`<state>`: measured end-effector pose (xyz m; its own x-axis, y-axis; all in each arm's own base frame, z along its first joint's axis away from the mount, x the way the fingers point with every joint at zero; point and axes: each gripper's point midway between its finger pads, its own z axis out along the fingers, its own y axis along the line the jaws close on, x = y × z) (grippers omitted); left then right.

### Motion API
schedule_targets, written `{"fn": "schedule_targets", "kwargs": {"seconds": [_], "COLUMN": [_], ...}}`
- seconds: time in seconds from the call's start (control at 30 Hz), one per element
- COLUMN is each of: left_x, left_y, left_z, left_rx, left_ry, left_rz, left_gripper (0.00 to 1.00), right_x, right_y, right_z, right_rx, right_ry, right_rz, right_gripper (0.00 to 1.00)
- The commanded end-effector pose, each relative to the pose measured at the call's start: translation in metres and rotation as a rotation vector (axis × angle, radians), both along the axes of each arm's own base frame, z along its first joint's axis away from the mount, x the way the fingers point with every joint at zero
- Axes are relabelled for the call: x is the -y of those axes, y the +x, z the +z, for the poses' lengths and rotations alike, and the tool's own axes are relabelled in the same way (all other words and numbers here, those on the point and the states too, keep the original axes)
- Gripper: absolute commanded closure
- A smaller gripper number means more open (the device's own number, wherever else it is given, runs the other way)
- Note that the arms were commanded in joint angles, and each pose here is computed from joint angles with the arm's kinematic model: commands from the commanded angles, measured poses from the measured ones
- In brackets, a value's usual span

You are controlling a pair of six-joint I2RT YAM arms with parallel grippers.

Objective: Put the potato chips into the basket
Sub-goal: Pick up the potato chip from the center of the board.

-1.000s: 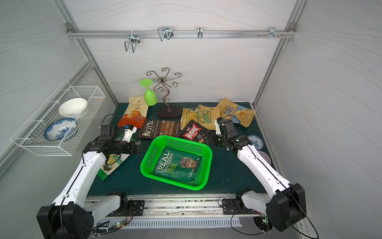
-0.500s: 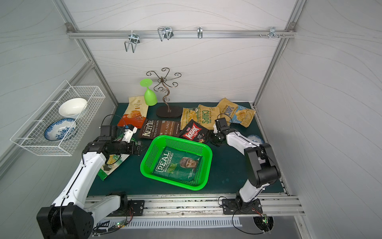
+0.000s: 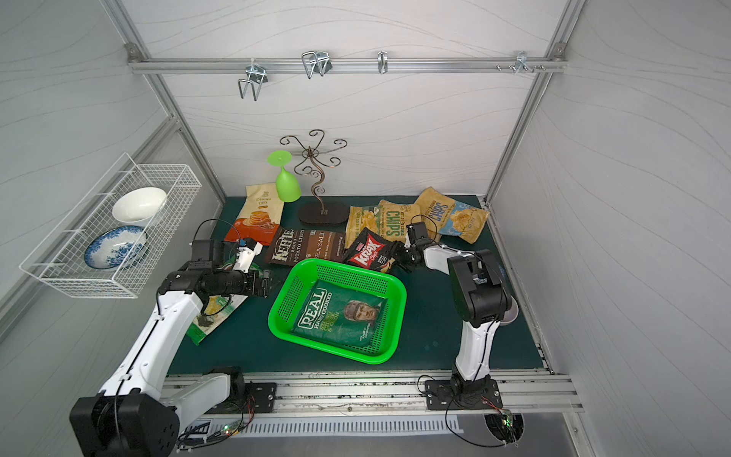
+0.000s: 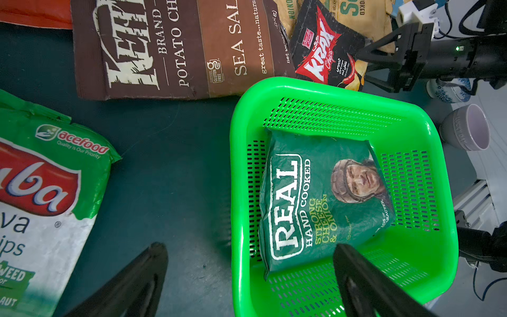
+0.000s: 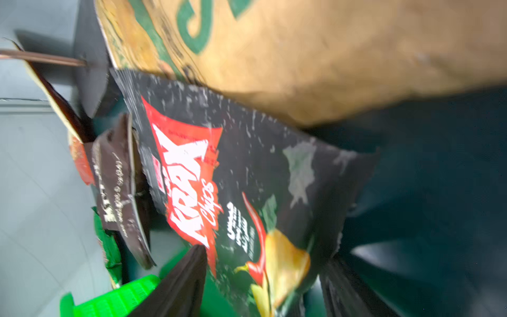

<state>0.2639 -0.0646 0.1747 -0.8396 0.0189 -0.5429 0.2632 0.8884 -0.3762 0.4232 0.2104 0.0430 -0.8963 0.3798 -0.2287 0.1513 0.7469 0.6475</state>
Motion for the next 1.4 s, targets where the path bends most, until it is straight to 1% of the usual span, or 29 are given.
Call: {"fn": "schedule_targets", "kwargs": {"seconds": [0.0, 0.1, 0.2, 0.3, 0.4, 0.47, 0.67, 0.9, 1.07, 1.2, 1.37], "left_x": [0.001, 0.001, 0.001, 0.001, 0.001, 0.001, 0.001, 0.001, 0.001, 0.001, 0.000], "left_y": [0.001, 0.002, 0.002, 0.002, 0.002, 0.002, 0.002, 0.002, 0.002, 0.002, 0.002], "left_z": [0.008, 0.008, 0.008, 0.007, 0.008, 0.008, 0.008, 0.007, 0.006, 0.006, 0.006], "left_rx": [0.037, 0.039, 0.037, 0.036, 0.037, 0.038, 0.038, 0.034, 0.033, 0.031, 0.031], "left_ry": [-0.004, -0.003, -0.003, -0.004, -0.005, -0.004, -0.004, -0.003, -0.001, -0.001, -0.001], "left_rz": [-0.014, -0.012, -0.013, -0.012, -0.012, -0.015, -0.014, -0.013, -0.013, -0.012, -0.010], "left_gripper": [0.01, 0.01, 0.01, 0.01, 0.01, 0.01, 0.01, 0.01, 0.01, 0.01, 0.01], "right_x": [-0.008, -0.013, -0.014, -0.012, -0.009, -0.007, -0.006, -0.011, -0.008, -0.005, -0.001], "right_y": [0.007, 0.009, 0.010, 0.011, 0.012, 0.012, 0.012, 0.004, -0.006, -0.019, -0.042], "right_z": [-0.016, -0.019, -0.018, -0.012, 0.001, 0.012, 0.057, 0.119, 0.163, 0.192, 0.226], "right_rx": [-0.026, -0.026, -0.010, 0.013, 0.045, 0.068, 0.173, 0.302, 0.400, 0.462, 0.533], "right_ry": [0.041, 0.060, 0.062, 0.049, 0.032, 0.017, -0.030, -0.072, -0.123, -0.137, -0.157], "right_rz": [-0.008, -0.005, -0.007, -0.008, -0.002, 0.002, 0.043, 0.117, 0.134, 0.141, 0.154], "right_gripper": [0.32, 0.33, 0.41, 0.58, 0.81, 0.92, 1.00, 1.00, 1.00, 1.00, 1.00]}}
